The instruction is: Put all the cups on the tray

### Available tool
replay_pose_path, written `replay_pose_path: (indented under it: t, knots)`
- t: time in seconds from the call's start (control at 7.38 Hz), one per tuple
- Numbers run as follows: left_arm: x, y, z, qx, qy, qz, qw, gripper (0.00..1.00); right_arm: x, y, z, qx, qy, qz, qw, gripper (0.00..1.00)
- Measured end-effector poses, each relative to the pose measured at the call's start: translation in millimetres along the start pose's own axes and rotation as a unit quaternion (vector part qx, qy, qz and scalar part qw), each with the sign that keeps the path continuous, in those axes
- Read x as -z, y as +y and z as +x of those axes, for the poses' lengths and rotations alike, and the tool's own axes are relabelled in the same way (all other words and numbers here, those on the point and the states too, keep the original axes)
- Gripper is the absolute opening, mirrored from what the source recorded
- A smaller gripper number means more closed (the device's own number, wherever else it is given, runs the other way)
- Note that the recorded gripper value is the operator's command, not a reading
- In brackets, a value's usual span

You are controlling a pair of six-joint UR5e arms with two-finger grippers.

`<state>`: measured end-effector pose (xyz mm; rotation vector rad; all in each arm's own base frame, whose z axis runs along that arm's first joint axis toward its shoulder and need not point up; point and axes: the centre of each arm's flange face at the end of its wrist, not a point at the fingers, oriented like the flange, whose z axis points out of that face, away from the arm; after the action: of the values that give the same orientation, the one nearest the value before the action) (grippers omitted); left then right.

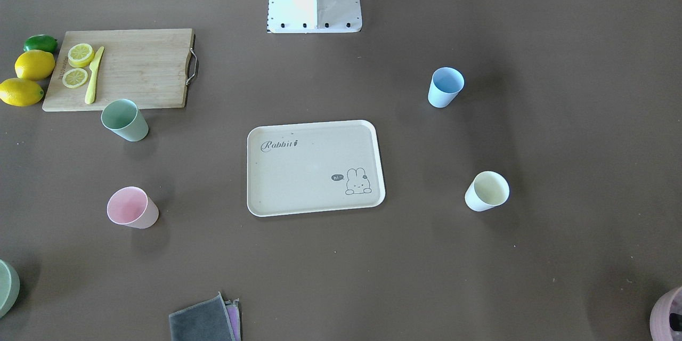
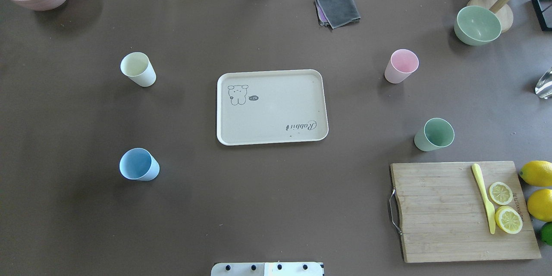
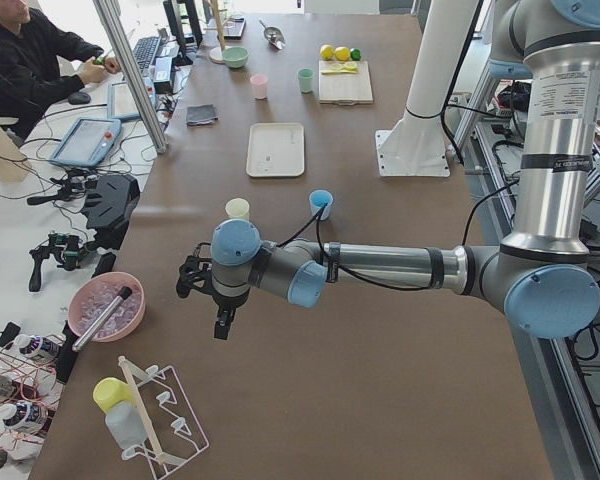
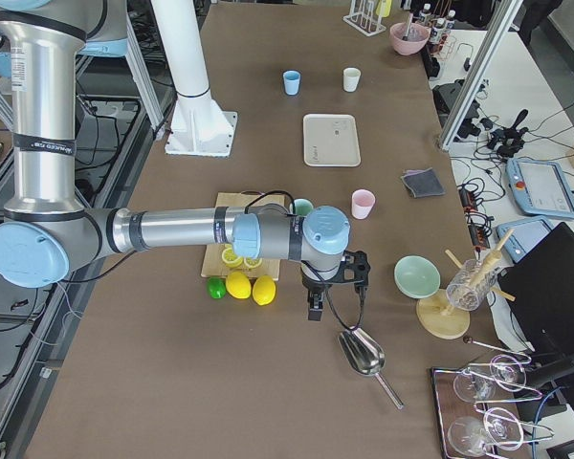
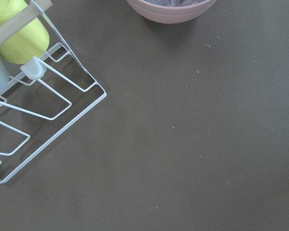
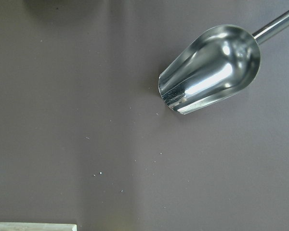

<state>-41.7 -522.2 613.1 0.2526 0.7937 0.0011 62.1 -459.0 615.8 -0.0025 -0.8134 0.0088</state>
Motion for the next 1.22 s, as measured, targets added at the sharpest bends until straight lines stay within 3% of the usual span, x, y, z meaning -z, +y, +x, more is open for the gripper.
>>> replay_pose_path:
  t: [1.22]
  knots:
    - [4.4,-0.6,5.5,-0.002,0.004,0.003,1.0,0.97,3.3,0.2,-2.8,0.002,-0.001,0.003,1.0,1.0]
